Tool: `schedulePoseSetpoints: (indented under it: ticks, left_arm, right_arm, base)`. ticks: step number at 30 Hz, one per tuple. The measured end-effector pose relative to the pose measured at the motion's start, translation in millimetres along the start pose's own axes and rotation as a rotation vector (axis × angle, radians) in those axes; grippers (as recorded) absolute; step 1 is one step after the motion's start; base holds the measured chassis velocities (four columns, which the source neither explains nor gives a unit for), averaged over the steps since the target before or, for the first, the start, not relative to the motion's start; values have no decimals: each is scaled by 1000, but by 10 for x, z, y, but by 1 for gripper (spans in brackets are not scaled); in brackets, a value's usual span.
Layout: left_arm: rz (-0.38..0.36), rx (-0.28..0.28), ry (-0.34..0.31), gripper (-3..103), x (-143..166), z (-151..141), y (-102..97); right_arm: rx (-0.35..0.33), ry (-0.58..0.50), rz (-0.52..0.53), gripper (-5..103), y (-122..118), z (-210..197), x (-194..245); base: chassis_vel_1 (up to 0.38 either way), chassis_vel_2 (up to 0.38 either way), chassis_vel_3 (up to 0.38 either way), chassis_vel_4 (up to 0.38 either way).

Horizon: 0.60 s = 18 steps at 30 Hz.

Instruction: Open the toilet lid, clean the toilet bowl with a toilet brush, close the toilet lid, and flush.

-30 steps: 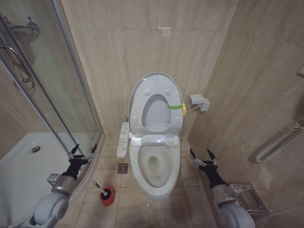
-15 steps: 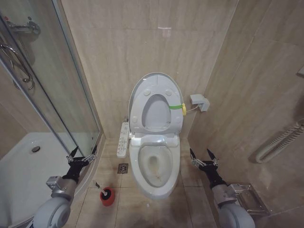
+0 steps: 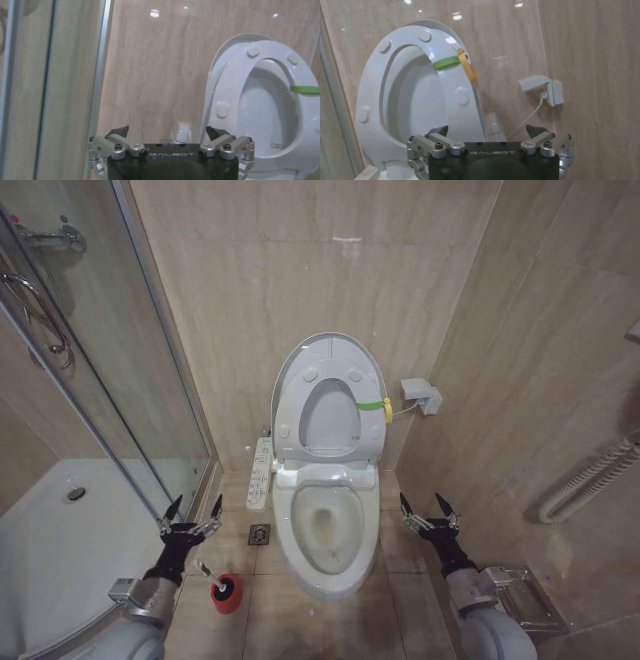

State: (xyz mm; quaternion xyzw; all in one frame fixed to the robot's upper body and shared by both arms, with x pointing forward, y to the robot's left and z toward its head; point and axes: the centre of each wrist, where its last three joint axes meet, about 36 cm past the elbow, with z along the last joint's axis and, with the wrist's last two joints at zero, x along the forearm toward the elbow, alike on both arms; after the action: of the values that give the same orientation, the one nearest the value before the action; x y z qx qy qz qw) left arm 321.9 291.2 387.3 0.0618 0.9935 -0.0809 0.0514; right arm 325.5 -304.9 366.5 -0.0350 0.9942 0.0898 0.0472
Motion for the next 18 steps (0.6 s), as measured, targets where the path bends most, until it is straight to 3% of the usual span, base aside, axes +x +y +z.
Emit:
schedulePoseSetpoints:
  ticks: [5,14,18]
  left_arm:
    - [-5,19,7,100,113,73,-88]
    - [-39,46,40,100,279,53,-65]
    - [-74,15,74,100,306,20,-57]
  right_arm:
    - [0,0,0,100,0,0,0]
    - [0,0,0,100,0,0,0]
    - [0,0,0,100,0,0,0]
  base:
    - [0,0,0,0]
    - [0,0,0,0]
    - [0,0,0,0]
